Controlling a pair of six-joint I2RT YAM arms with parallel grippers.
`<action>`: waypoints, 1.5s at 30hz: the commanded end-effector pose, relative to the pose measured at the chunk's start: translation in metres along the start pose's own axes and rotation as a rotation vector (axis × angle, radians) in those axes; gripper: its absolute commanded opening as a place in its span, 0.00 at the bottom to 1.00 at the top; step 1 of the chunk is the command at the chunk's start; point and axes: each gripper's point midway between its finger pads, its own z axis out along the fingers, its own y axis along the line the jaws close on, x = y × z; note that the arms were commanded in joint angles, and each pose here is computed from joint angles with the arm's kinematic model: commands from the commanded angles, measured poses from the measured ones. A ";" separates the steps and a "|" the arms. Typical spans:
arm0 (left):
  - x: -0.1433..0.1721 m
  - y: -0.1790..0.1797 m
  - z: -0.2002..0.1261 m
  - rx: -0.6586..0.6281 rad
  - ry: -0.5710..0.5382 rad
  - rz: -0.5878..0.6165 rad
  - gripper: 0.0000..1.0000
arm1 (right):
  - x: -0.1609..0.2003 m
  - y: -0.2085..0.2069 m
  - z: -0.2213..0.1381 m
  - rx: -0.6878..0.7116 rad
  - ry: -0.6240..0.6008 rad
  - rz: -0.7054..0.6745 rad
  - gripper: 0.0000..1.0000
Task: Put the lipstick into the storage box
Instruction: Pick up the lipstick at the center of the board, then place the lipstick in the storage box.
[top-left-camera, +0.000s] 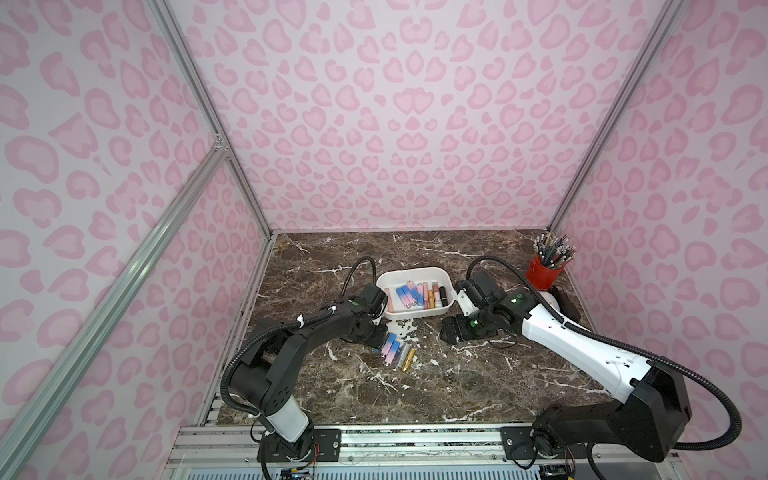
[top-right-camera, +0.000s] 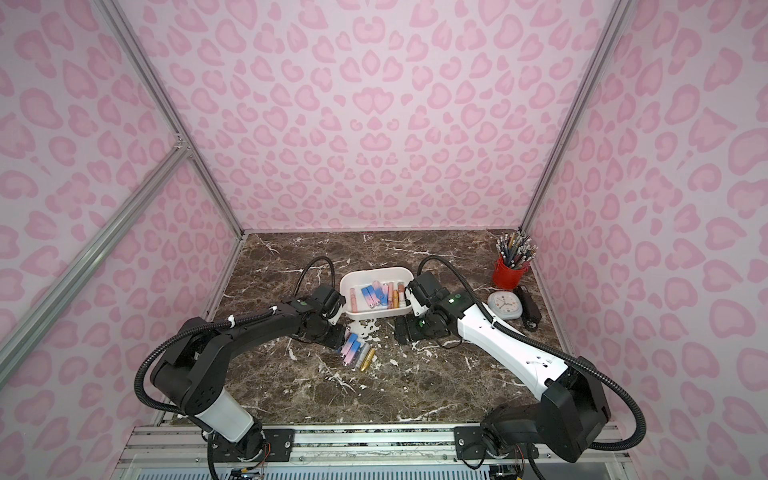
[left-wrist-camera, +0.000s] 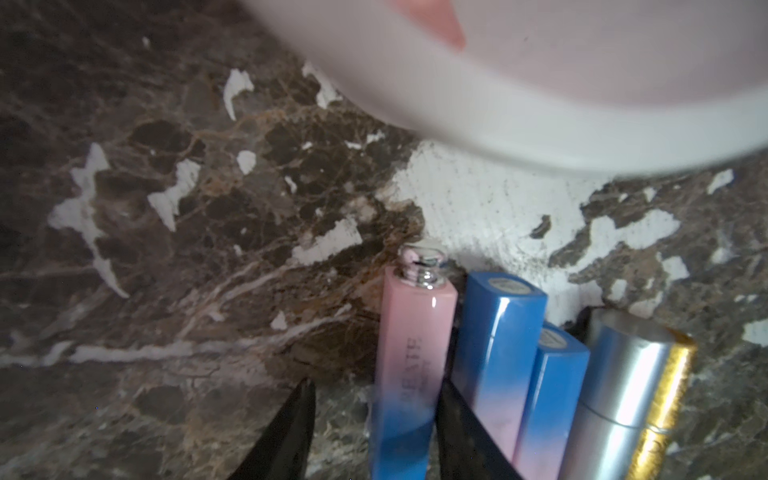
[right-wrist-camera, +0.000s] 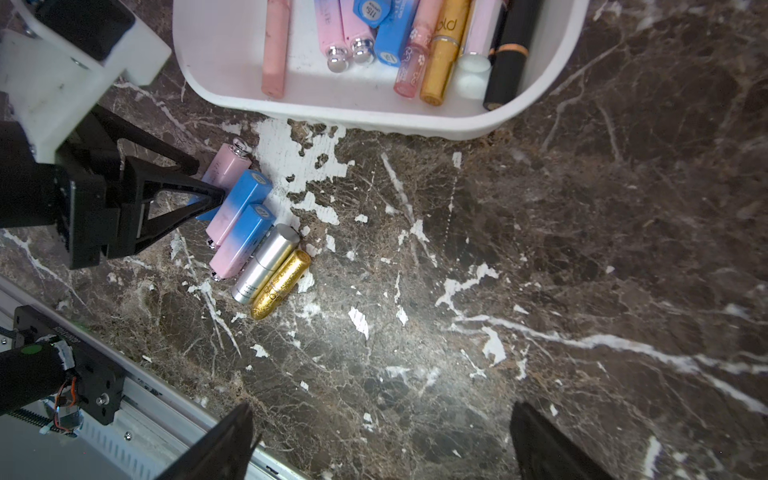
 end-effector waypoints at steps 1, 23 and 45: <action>0.001 0.000 0.001 -0.002 -0.005 -0.006 0.40 | 0.005 -0.001 0.002 -0.004 0.015 -0.004 0.99; -0.012 -0.008 -0.062 0.009 -0.091 0.020 0.07 | 0.005 -0.002 0.001 0.000 0.012 0.005 0.99; -0.150 -0.044 -0.038 0.083 -0.190 0.093 0.10 | -0.012 -0.015 -0.018 0.021 0.019 0.000 0.99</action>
